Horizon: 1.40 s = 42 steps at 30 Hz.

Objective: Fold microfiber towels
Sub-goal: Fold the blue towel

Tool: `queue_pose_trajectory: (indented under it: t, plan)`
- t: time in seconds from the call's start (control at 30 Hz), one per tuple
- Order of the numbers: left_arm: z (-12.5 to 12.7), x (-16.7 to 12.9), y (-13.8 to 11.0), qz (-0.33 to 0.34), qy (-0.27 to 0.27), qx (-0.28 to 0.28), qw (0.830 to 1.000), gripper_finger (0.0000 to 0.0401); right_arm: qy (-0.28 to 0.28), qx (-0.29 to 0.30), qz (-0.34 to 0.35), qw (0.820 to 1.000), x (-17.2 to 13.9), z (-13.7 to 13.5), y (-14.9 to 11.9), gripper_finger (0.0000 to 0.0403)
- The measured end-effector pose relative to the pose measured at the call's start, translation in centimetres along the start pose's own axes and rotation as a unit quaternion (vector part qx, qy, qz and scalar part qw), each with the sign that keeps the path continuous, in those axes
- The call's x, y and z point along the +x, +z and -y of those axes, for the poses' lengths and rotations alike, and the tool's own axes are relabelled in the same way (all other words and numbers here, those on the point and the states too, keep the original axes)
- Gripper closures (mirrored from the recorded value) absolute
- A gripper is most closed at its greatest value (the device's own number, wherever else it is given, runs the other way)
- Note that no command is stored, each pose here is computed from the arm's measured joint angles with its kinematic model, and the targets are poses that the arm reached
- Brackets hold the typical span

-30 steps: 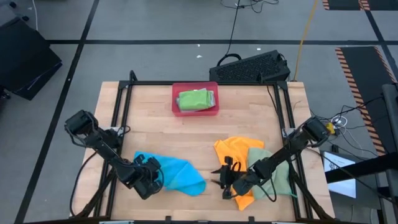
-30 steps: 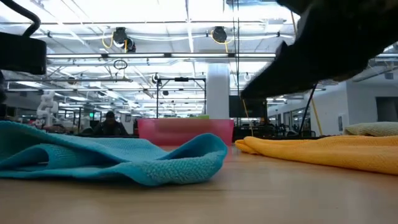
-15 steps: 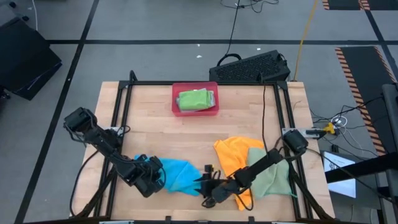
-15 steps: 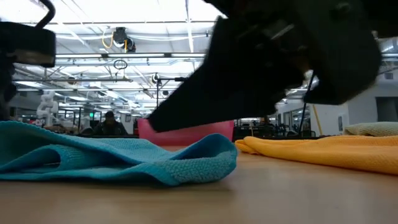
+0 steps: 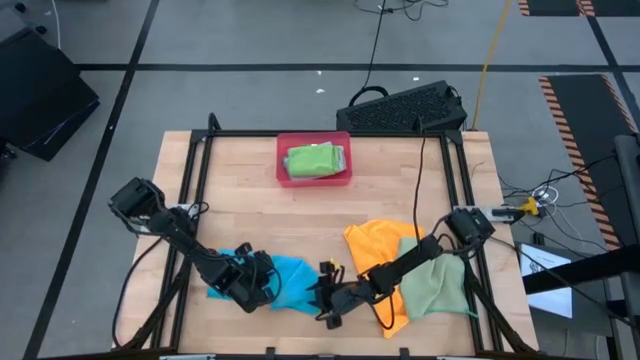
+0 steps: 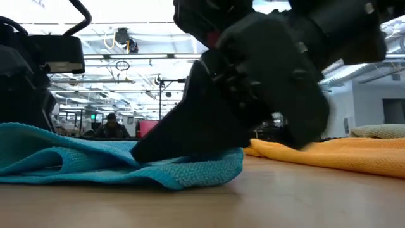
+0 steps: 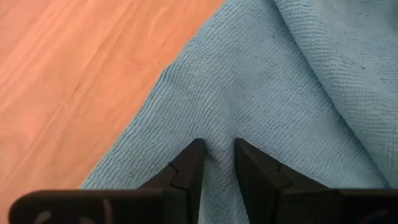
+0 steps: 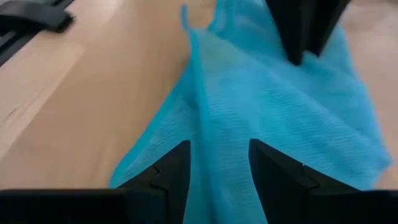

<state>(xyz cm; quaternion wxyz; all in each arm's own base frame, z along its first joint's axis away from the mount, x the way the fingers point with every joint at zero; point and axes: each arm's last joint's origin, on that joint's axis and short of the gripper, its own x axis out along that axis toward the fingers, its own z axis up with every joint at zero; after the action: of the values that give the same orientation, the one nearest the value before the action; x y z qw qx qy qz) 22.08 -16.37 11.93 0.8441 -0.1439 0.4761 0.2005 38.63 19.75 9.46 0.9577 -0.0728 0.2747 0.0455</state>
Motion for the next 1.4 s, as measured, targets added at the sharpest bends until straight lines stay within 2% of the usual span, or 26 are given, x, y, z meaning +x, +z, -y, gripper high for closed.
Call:
queue_pose_trajectory:
  t: [0.1, 0.3, 0.63, 0.97, 1.23, 1.4]
  plan:
    - [0.0, 0.1, 0.0, -0.001, 0.002, 0.004, 1.000, 0.0307, -0.003, -0.010, -0.007, 1.000, 0.2, 0.5, 0.0, 0.0256]
    - [0.0, 0.1, 0.0, -0.002, 0.004, 0.005, 1.000, 0.0307, 0.041, -0.006, -0.013, 0.999, 0.7, 0.9, -0.3, 0.0292]
    - [0.0, 0.2, 0.0, 0.001, 0.003, 0.004, 1.000, 0.0307, 0.027, -0.009, -0.007, 1.000, 1.0, 1.0, -0.6, 0.0303]
    - [0.0, 0.2, 0.0, 0.003, 0.002, 0.006, 1.000, 0.0307, 0.027, -0.002, -0.013, 1.000, 1.0, 1.1, -0.6, 0.0396]
    - [0.1, 0.1, -0.2, 0.005, 0.002, 0.009, 1.000, 0.0307, 0.068, 0.019, -0.005, 0.998, 0.4, 1.4, 0.5, 0.0377]
    - [0.1, 0.1, -0.2, 0.004, 0.001, 0.009, 1.000, 0.0307, 0.068, 0.023, -0.007, 0.997, 0.4, 1.4, 0.4, 0.0394]
